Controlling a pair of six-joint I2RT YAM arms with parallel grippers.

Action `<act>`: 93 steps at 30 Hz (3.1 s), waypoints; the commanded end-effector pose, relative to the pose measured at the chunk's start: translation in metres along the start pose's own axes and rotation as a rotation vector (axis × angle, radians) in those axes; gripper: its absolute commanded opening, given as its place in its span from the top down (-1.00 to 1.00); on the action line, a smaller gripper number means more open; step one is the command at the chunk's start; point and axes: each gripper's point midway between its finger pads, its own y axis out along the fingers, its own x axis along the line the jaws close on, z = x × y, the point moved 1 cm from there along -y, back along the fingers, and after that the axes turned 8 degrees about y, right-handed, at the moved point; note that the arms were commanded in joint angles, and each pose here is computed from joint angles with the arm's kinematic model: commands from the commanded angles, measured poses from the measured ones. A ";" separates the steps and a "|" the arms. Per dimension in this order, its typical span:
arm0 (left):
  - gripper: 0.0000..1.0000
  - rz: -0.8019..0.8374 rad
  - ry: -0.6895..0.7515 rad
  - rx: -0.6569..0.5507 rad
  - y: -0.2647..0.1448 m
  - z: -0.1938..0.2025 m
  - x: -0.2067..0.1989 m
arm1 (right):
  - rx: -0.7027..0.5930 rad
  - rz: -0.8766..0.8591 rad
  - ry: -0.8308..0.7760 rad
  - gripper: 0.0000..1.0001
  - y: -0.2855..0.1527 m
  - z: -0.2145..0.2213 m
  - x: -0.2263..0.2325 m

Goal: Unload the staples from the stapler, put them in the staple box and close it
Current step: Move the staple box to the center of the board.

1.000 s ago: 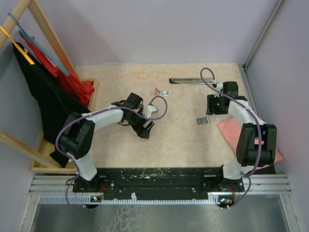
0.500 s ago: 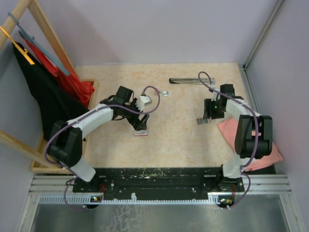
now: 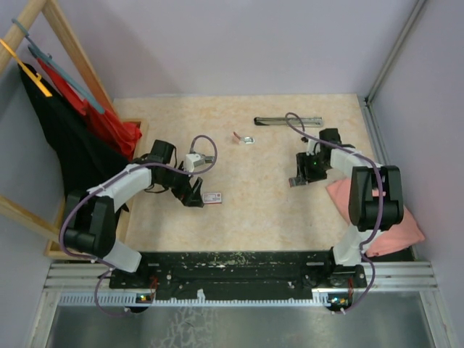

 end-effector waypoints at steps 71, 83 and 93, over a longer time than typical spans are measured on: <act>-1.00 0.211 -0.128 -0.097 0.009 0.006 -0.011 | -0.019 -0.315 -1.040 0.09 0.036 0.006 0.126; -1.00 0.221 -0.161 -0.115 0.012 -0.003 -0.006 | -0.026 -0.325 -1.114 0.16 0.033 0.018 0.140; -0.96 0.226 -0.190 -0.131 0.016 -0.006 -0.005 | -0.038 -0.371 -1.189 0.18 0.038 0.027 0.175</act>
